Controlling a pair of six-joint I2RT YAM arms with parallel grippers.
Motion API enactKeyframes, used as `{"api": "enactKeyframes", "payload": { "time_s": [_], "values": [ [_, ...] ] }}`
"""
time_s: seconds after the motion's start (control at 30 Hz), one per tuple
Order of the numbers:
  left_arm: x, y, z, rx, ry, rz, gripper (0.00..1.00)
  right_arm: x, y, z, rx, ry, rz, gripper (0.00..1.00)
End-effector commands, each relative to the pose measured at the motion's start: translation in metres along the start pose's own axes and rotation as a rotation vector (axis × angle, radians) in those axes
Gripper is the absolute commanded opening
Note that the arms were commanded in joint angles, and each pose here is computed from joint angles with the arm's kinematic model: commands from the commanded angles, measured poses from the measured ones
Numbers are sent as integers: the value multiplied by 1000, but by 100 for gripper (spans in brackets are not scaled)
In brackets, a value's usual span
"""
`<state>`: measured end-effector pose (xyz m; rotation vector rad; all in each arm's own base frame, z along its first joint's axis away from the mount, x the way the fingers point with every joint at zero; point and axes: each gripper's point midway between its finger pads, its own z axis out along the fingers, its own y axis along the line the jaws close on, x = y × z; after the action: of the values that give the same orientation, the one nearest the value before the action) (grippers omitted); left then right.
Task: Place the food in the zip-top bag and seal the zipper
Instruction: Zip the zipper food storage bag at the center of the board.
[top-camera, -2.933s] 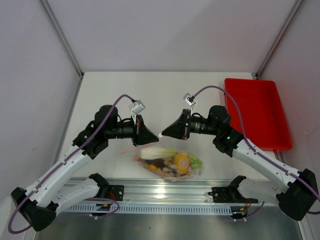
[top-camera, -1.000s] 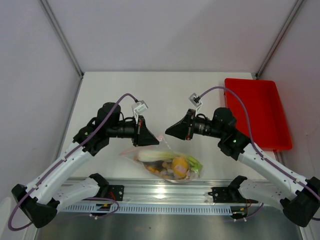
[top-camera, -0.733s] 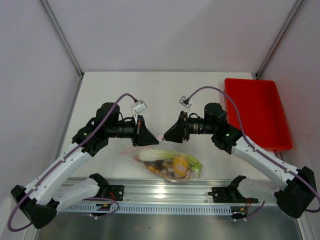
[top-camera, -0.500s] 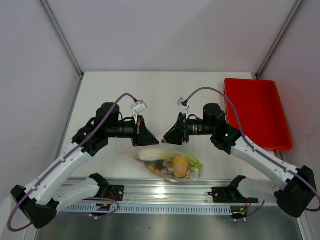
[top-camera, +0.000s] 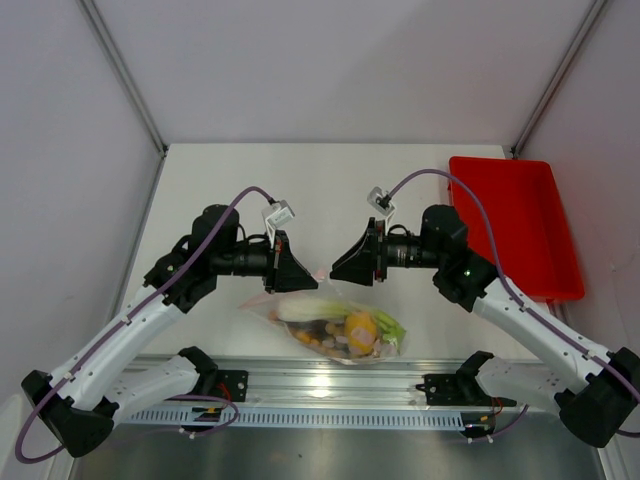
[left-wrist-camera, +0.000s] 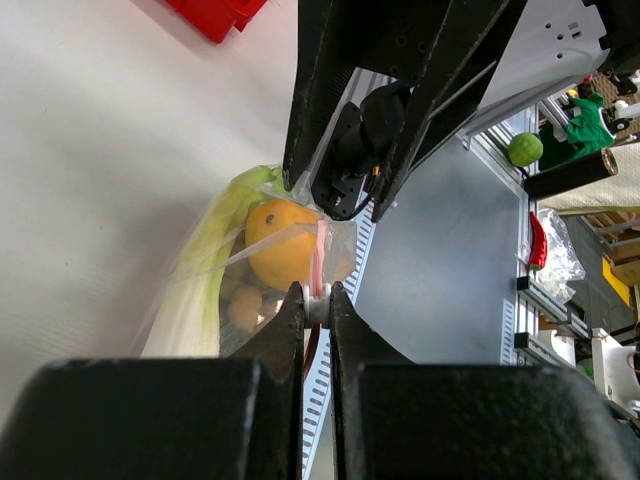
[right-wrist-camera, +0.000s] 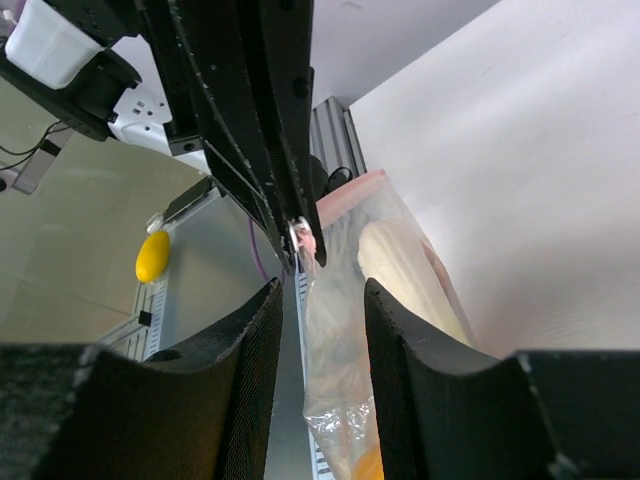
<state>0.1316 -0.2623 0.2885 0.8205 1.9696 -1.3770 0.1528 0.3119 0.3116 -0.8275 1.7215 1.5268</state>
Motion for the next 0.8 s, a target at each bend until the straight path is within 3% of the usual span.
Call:
{"api": "enactKeyframes", "payload": {
  "time_s": [0.0, 0.23, 0.53, 0.77],
  "values": [
    [-21, -15, -5, 42, -55, 80, 1, -14, 21, 5, -86, -11, -57, 41],
    [-20, -15, -5, 45, -52, 81, 1, -11, 20, 18, -103, 14, -54, 38],
    [-18, -15, -4, 49, -49, 80, 1, -17, 19, 26, -109, 9, -61, 27],
    [-18, -14, -3, 51, -49, 78, 1, -12, 22, 30, -132, 37, -58, 6]
  ]
}}
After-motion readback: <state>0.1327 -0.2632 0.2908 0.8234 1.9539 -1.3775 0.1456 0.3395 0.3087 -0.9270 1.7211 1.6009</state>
